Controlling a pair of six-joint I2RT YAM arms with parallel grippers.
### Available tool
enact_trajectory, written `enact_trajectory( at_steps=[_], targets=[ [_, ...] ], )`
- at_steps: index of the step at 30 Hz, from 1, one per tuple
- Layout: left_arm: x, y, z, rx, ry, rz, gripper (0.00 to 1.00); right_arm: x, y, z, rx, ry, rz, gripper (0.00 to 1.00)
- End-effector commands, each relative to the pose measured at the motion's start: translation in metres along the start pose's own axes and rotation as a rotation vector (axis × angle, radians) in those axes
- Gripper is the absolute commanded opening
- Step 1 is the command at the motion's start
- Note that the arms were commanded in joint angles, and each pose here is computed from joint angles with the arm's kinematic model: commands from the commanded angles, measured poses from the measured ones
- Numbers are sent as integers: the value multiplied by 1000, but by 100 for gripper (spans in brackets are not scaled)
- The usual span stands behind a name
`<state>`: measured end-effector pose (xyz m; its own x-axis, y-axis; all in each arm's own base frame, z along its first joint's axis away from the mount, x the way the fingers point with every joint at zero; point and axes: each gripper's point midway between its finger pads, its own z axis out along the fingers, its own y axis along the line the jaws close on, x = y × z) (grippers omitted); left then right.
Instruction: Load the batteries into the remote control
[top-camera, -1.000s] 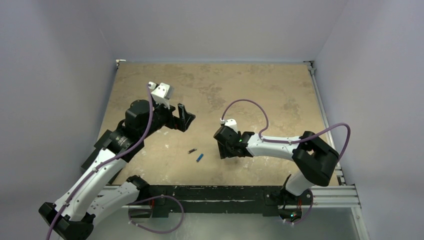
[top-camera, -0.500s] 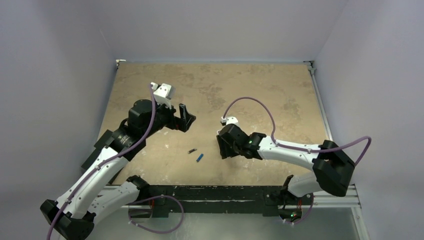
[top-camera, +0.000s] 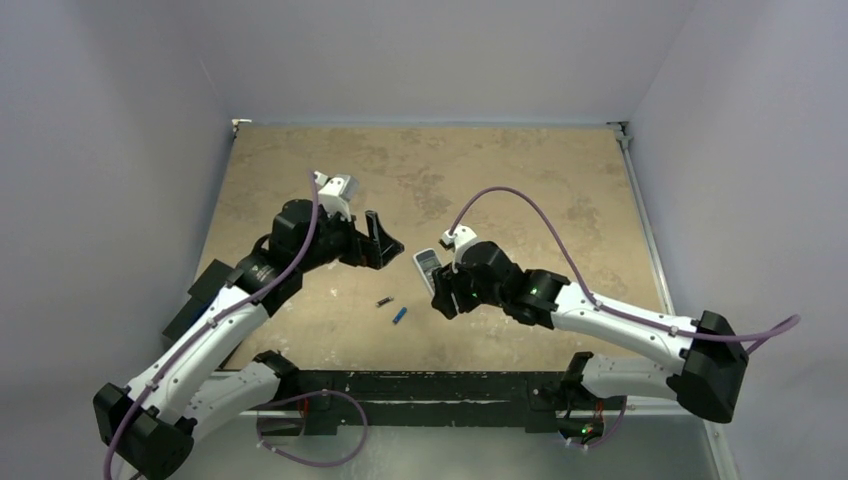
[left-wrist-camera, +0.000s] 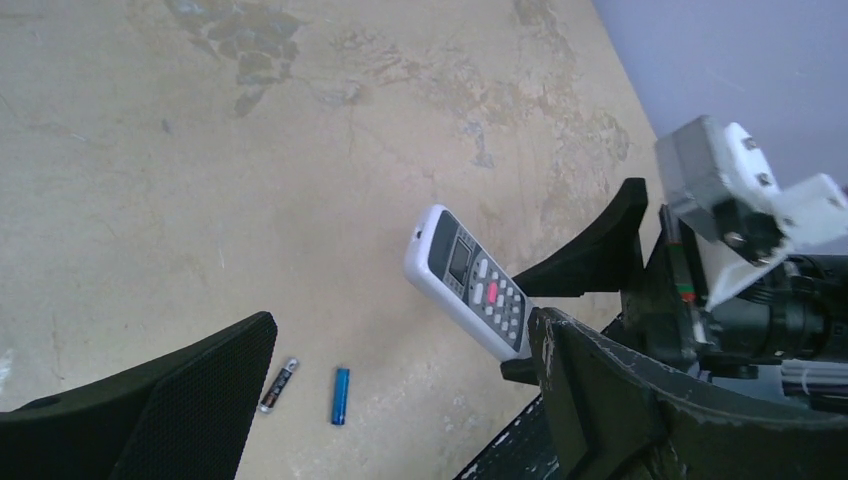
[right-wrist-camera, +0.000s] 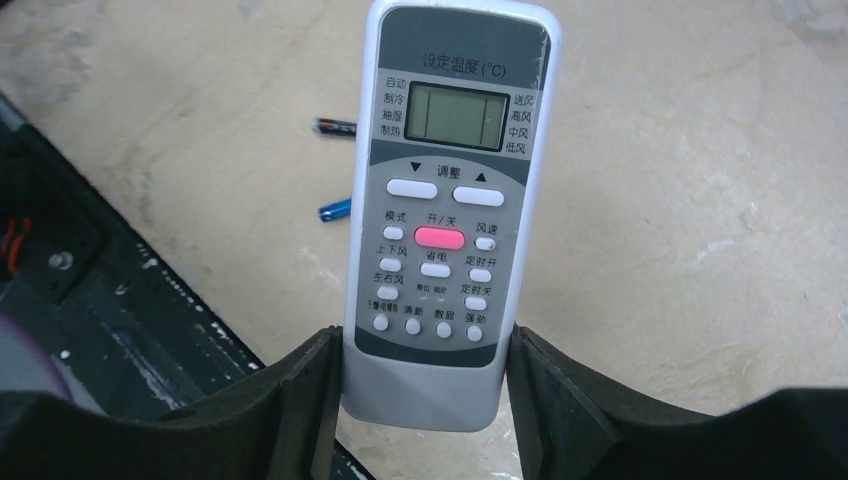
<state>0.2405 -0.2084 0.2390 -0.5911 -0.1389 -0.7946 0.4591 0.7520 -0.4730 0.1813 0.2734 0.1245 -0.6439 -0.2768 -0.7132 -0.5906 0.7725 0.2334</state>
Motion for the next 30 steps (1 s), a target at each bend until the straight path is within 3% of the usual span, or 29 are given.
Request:
enact_trajectory(
  at_steps=[1,9,18,30],
  targets=[
    [5,-10,9,102,46,-105,99,-24,23,-13,-136,-107,-110,0],
    [18,-16,14,175,120,-172,95,-34,52,-26,-240,-190,-299,0],
    [38,-26,11,259,230,-248,84,-45,68,-34,-237,-270,-546,0],
    [57,-39,-7,343,333,-279,72,-52,64,-39,-185,-282,-672,0]
  ],
)
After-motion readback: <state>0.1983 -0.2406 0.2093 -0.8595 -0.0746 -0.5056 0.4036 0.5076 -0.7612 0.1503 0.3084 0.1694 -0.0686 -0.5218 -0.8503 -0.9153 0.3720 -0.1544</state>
